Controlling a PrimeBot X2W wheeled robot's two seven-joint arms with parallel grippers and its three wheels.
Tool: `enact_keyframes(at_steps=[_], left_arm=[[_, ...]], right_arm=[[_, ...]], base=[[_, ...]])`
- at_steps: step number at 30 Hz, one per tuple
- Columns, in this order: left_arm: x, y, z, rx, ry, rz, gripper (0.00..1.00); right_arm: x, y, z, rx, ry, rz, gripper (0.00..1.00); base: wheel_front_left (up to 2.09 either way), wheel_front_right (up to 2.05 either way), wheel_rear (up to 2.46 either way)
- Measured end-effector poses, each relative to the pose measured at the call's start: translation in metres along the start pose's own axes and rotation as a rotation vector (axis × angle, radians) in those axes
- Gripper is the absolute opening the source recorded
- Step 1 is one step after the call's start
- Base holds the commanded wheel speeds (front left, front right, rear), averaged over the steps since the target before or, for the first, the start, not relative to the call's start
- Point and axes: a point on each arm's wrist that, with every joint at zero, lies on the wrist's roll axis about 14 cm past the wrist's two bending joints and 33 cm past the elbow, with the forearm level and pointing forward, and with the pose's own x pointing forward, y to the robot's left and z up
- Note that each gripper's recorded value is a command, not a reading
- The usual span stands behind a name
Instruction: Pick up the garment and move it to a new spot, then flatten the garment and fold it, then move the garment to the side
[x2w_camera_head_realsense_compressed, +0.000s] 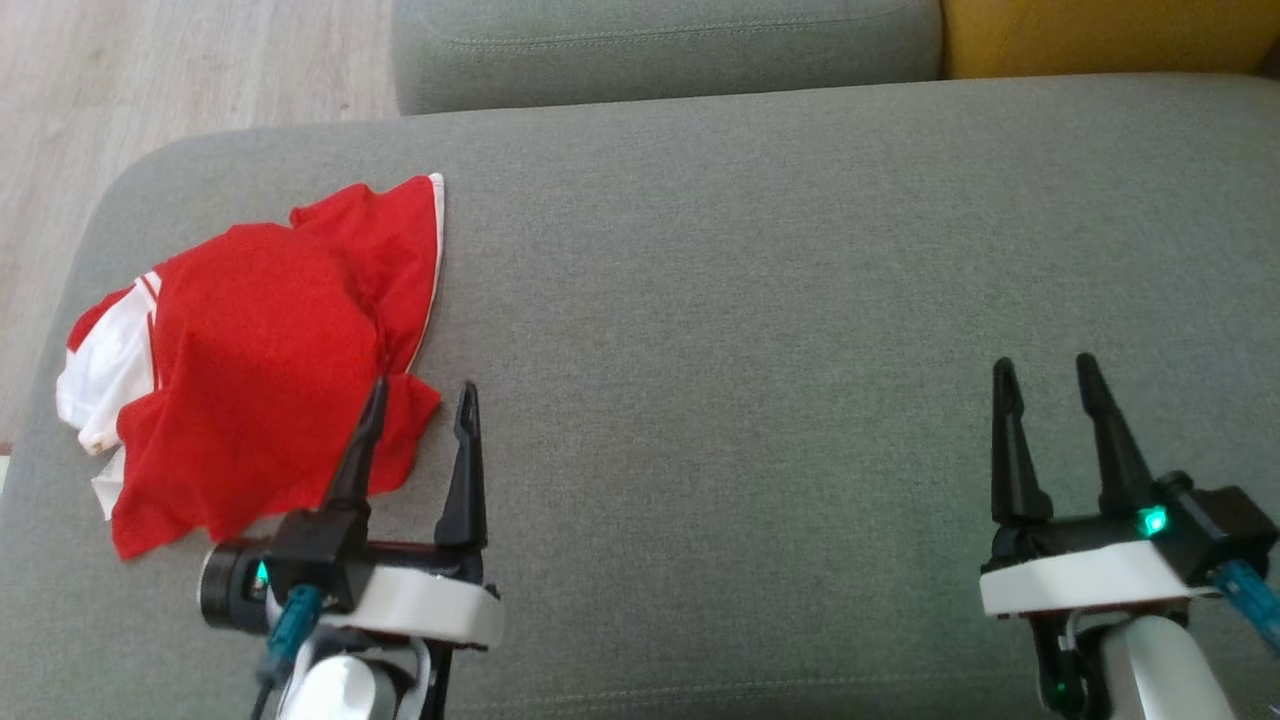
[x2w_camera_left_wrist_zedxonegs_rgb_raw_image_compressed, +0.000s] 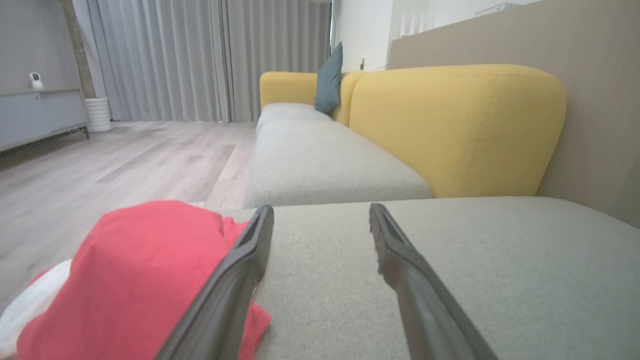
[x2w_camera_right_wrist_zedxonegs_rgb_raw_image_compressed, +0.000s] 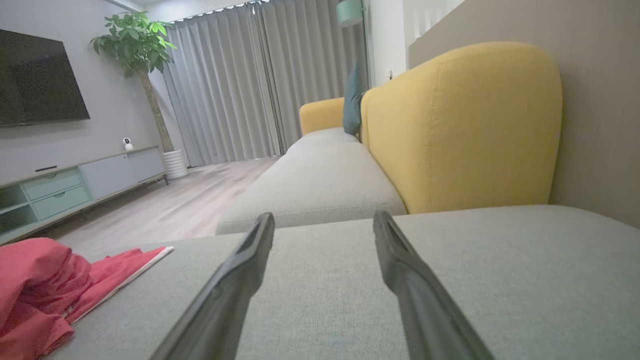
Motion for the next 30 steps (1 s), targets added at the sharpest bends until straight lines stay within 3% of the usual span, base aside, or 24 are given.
enact_keyframes(at_steps=[6, 17, 30], left_arm=[[-0.003, 0.007, -0.019, -0.043, 0.058, 0.003, 1.0], [-0.003, 0.018, -0.017, -0.027, 0.048, 0.012, 1.0], [-0.036, 0.081, -0.002, 0.015, 0.021, 0.224, 1.0]], right_arm=[[-0.003, -0.003, -0.012, 0.02, 0.036, -0.012, 1.0], [-0.001, 0.002, -0.015, 0.022, 0.045, 0.002, 1.0], [0.013, 0.061, -0.036, 0.057, 0.103, 0.177, 1.0]], base=[[0.0, 0.0, 0.0], [0.0, 0.0, 0.0], [0.0, 0.0, 0.0]])
